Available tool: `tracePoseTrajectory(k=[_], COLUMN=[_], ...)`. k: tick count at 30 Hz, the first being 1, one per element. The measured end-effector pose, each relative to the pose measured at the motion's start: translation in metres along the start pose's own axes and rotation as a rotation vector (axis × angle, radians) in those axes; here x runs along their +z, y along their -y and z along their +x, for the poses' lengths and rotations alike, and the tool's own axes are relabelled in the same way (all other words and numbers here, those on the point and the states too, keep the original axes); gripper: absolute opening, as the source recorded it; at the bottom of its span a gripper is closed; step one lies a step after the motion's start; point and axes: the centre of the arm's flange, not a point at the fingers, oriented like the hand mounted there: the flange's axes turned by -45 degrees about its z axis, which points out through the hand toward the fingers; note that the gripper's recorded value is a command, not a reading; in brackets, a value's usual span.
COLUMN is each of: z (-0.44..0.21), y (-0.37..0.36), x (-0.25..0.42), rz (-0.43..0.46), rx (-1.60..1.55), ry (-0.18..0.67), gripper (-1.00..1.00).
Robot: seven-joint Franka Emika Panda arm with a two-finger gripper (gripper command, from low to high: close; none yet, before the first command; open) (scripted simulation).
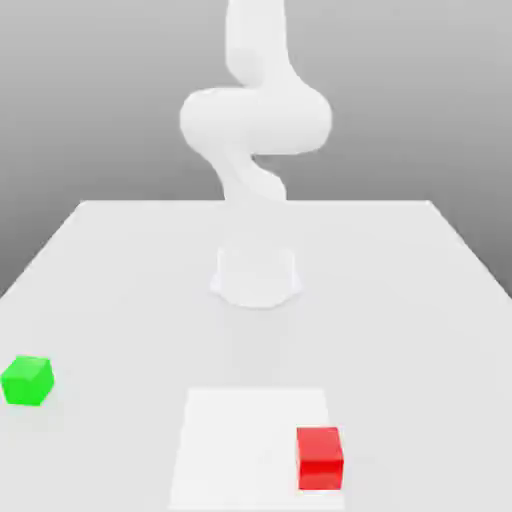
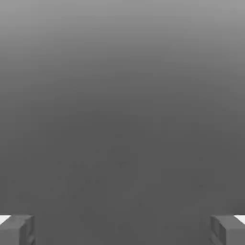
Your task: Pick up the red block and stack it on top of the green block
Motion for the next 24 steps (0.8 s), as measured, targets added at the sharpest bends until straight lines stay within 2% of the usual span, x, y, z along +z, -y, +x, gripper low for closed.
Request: tracePoseTrajectory(k=[11,18,24], z=[-0.069,-0.158,-0.249], y=[0.032,0.052,0.066], x=[0.219,0.325,0.390], rz=[-0.020,-0.010,0.007], rx=[-0.016,-0.027,-0.027], ry=[0.336,0.545,0.709], gripper=[0.00,0.00,0.00])
